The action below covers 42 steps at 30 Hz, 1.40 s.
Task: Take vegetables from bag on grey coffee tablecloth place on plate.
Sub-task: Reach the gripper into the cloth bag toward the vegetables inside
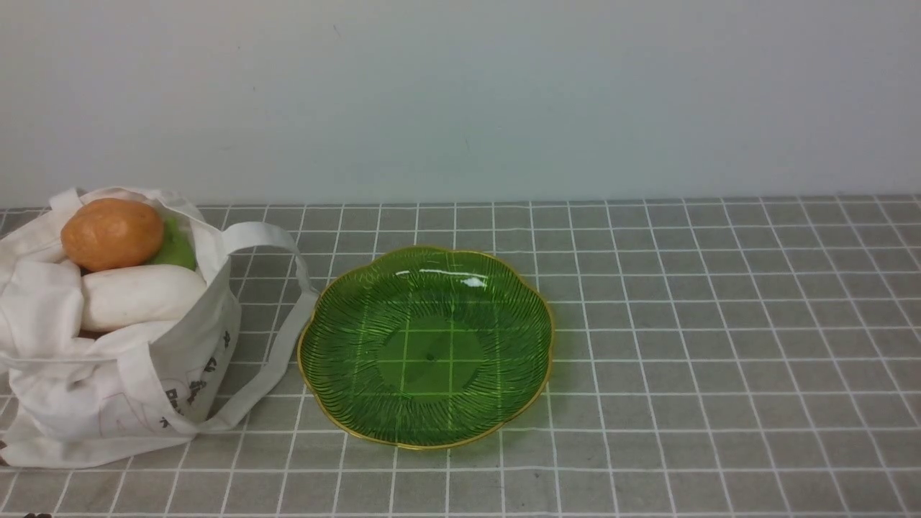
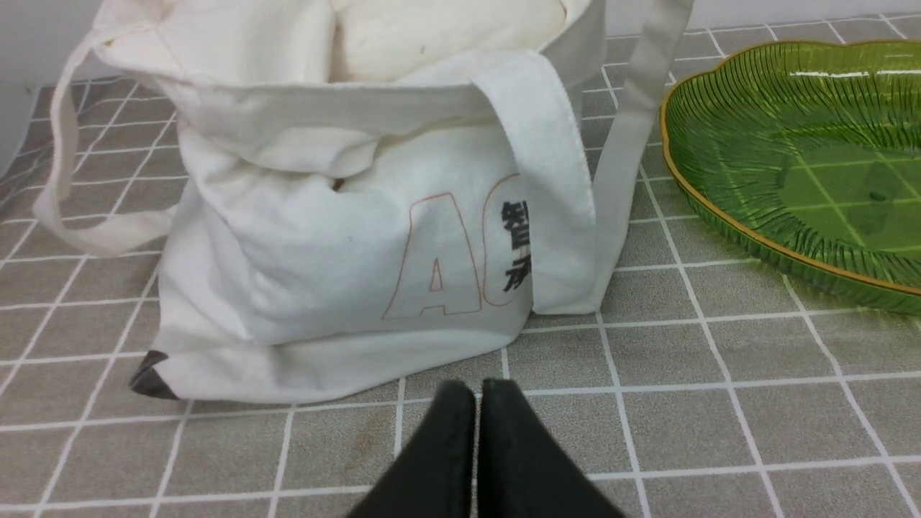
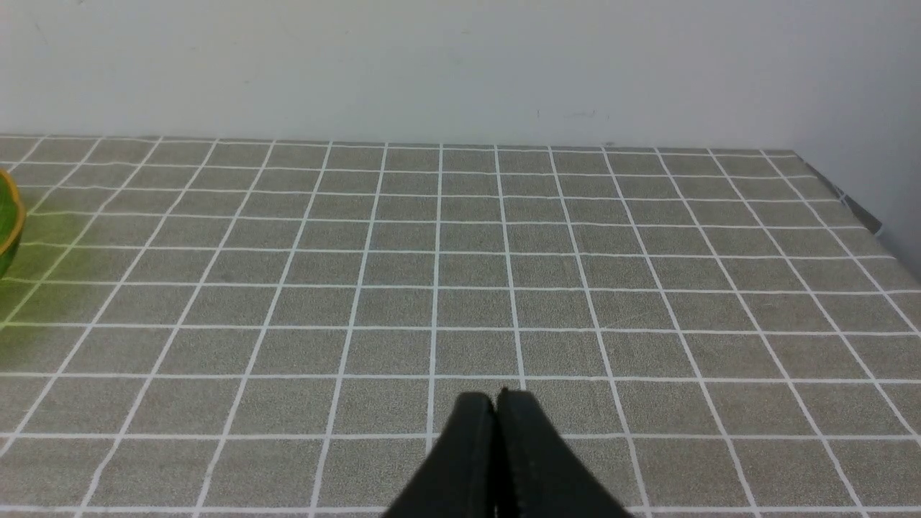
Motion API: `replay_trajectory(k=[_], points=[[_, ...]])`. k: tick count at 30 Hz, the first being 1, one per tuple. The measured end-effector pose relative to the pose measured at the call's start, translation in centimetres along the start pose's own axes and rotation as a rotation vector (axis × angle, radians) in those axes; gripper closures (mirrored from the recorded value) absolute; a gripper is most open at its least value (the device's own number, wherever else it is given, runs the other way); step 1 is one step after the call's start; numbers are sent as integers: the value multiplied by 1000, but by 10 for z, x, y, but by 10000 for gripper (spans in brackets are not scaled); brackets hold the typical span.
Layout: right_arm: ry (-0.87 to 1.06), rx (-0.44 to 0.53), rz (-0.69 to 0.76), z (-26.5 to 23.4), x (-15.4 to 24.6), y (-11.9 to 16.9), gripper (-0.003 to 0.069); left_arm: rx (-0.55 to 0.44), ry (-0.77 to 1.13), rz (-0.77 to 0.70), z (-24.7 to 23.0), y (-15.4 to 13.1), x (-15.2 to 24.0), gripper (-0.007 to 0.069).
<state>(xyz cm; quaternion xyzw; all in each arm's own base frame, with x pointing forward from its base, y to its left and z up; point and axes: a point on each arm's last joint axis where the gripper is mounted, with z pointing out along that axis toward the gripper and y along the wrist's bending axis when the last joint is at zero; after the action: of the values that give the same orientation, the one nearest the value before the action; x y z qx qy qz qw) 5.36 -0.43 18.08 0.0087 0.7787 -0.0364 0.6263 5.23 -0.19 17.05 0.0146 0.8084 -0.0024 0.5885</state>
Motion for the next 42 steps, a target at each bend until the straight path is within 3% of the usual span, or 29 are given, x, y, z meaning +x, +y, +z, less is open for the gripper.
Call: replay_trajectory(k=[7,10,13,18,23,24,25,27,30,32,33,35,40,42], points=[[0,0,0,0,0,0,672,11,-23,-40,0,-1,-2,630],[0,0,0,0,0,0,672,51,-74,-217,0,-4,-7,630],[0,0,0,0,0,0,672,122,-136,-525,-1,-7,-14,630],[0,0,0,0,0,0,672,158,-257,-774,-4,-4,-25,630],[0,0,0,0,0,0,672,95,-623,-1102,-17,21,-50,630],[0,0,0,0,0,0,672,99,-626,-1113,-18,21,-51,630],[0,0,0,0,0,0,672,112,-752,-1159,-32,27,-71,630],[0,0,0,0,0,0,672,153,-862,-1095,-54,27,-101,630],[0,0,0,0,0,0,672,179,-932,-719,-94,15,-157,630],[0,0,0,0,0,0,672,158,-825,-454,-102,4,-187,630],[0,0,0,0,0,0,672,161,-795,-453,-98,4,-187,630],[0,0,0,0,0,0,672,149,-444,-230,-80,-6,-215,630],[0,0,0,0,0,0,672,150,284,-56,-15,-9,-228,630],[0,0,0,0,0,0,672,162,474,-2,10,-8,-228,630]])
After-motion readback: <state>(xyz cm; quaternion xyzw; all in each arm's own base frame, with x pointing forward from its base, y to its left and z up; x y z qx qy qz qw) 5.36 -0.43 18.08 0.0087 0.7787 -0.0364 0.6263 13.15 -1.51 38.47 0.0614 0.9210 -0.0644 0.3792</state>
